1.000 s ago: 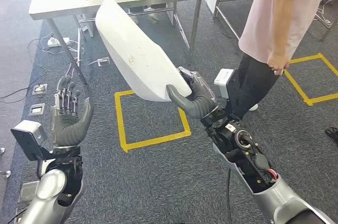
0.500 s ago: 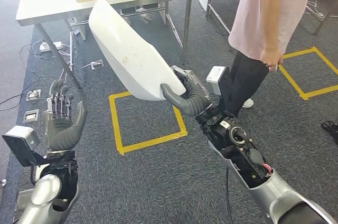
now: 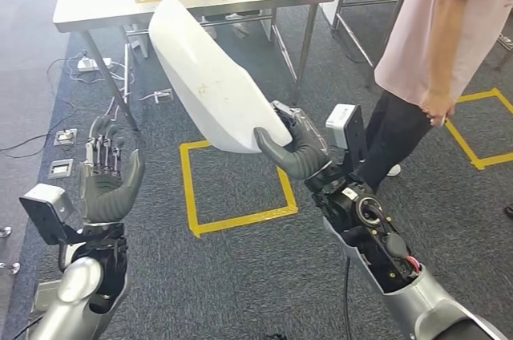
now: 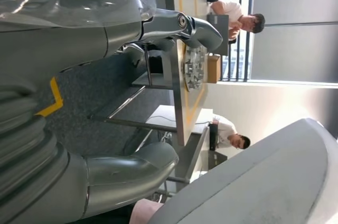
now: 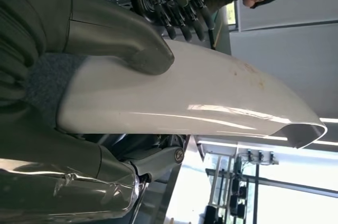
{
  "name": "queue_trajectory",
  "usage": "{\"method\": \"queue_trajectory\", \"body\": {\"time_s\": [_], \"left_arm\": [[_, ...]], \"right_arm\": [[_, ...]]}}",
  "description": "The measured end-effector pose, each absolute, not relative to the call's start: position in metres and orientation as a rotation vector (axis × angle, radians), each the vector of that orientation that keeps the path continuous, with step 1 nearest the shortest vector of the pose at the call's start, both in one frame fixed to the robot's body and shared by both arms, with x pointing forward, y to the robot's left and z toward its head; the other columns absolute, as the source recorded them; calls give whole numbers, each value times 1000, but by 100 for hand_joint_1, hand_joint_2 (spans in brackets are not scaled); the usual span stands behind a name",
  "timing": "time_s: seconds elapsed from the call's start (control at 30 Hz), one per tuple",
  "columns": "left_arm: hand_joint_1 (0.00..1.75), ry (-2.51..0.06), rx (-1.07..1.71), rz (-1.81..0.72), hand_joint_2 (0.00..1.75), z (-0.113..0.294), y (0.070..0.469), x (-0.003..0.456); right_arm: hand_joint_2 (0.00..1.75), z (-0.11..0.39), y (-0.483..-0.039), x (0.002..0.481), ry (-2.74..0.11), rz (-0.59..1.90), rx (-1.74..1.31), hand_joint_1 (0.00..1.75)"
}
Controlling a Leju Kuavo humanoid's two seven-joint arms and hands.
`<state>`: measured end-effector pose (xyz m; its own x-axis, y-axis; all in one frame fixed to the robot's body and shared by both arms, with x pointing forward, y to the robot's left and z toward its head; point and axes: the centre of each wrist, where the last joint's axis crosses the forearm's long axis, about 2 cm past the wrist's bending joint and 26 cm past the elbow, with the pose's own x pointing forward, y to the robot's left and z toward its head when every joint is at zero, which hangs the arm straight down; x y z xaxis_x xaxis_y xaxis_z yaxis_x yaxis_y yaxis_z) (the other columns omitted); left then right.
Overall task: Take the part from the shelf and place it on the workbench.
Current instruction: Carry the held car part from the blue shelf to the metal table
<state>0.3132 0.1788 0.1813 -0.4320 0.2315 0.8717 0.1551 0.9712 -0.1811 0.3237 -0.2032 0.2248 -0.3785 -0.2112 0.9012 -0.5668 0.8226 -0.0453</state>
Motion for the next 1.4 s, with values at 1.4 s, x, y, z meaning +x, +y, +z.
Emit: {"method": "queue_trajectory", "body": {"time_s": [1.4], "left_arm": [[0, -2048, -288, 67, 175, 183, 177, 315]], "right_arm": [[175, 224, -204, 326, -1964, 443, 583, 175]]}}
